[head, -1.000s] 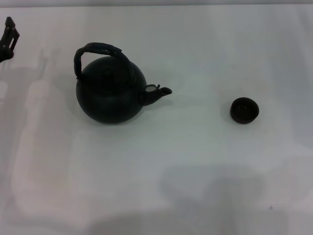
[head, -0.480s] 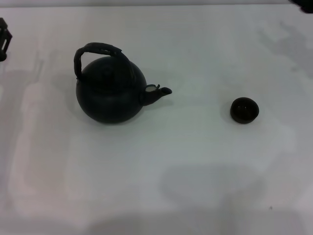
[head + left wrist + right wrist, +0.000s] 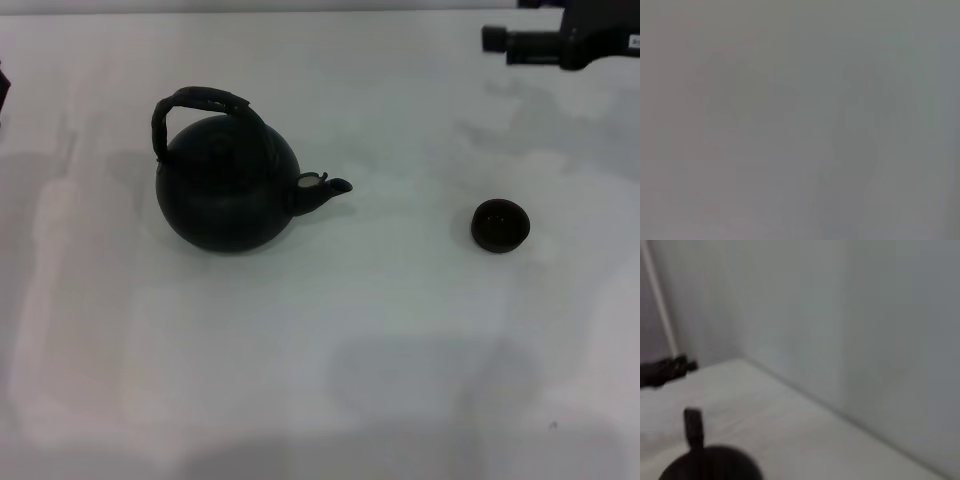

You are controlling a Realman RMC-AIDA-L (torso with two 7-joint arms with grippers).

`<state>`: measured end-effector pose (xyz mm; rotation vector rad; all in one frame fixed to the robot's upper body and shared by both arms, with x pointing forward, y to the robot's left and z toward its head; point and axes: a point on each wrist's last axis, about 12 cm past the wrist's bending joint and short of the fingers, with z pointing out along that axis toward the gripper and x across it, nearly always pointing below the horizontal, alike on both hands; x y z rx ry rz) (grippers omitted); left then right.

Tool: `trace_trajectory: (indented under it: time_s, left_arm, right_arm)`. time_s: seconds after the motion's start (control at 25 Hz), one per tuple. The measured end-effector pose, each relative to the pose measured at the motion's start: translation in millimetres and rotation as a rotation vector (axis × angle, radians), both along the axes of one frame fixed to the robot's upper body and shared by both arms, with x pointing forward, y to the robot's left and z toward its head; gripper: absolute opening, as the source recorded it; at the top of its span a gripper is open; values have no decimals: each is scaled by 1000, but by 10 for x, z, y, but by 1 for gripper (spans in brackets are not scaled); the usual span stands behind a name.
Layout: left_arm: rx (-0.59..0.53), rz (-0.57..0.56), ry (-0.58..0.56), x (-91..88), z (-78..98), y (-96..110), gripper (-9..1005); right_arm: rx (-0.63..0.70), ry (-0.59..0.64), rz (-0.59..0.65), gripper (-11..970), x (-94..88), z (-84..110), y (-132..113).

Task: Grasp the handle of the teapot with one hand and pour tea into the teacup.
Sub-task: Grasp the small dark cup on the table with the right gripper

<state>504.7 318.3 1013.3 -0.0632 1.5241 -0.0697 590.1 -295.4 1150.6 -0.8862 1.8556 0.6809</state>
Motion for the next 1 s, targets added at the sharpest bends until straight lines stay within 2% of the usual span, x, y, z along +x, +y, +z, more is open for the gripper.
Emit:
trace_trajectory:
  time_s: [0.2,0.36,0.44,0.76,1.0]
  left_arm:
    - [2,-5,-7,23,17,-6,757]
    - [16,-5,-9,53,32,17,757]
    - [19,-2,-9,61,37,31,757]
    - [17,-4,-15,88,53,20,757]
    - [14,-7,-26,139,84,-1,756]
  right_arm:
    - [-129,108,15,827,-18,92,187]
    - [-257,171,60,827,-19,118,433]
    - [-317,185,108,827,-15,151,614]
    - [-437,207,167,826,17,140,887]
    - [-580,242,180,825,25,84,1082]
